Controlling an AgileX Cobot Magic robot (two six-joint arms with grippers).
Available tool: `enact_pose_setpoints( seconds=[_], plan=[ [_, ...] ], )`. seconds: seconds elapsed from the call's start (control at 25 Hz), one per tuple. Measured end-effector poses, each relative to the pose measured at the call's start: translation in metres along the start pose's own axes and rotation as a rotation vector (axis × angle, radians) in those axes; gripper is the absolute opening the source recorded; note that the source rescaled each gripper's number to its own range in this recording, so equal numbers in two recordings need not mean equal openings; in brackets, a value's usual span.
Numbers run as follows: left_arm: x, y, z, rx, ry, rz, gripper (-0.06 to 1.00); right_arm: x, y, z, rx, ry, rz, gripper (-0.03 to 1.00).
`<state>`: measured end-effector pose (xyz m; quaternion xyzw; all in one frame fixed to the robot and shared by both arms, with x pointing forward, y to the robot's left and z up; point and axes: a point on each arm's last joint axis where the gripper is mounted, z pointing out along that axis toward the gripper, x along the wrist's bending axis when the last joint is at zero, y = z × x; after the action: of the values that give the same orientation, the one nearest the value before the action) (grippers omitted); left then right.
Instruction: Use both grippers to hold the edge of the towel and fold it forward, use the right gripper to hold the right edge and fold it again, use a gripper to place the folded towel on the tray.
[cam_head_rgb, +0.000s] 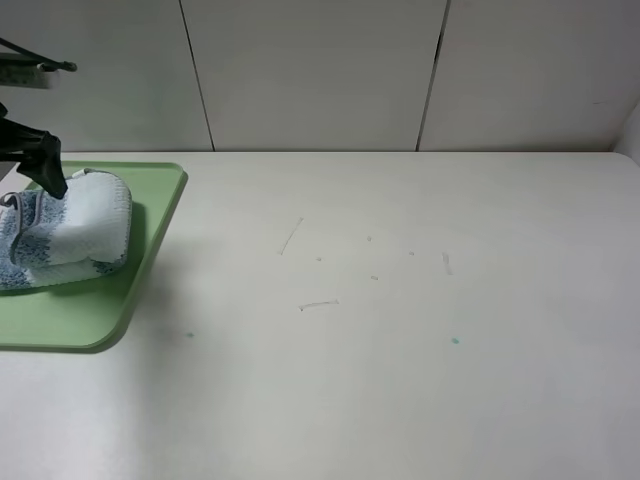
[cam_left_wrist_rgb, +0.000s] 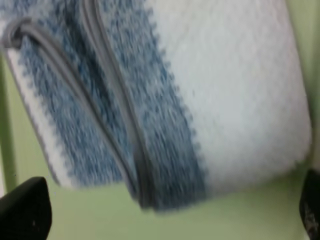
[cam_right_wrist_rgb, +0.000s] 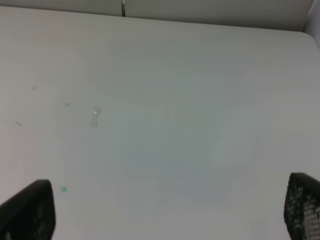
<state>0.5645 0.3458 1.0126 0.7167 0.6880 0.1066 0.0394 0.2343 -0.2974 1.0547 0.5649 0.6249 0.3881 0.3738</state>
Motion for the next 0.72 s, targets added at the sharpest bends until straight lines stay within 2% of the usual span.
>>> enact_pose_setpoints(
  seconds=[0.16, 0.32, 0.72],
  plan=[
    [-0.003, -0.014, -0.027, 0.028, -0.036, -0.022, 1.00, 0.000, 0.000, 0.000, 0.000, 0.000, 0.000, 1.00],
    [-0.008, -0.034, -0.057, 0.018, -0.069, 0.001, 1.00, 0.000, 0.000, 0.000, 0.000, 0.000, 0.000, 1.00],
    [-0.025, -0.127, -0.106, -0.076, -0.100, 0.043, 1.00, 0.000, 0.000, 0.000, 0.000, 0.000, 0.000, 1.00]
  ],
)
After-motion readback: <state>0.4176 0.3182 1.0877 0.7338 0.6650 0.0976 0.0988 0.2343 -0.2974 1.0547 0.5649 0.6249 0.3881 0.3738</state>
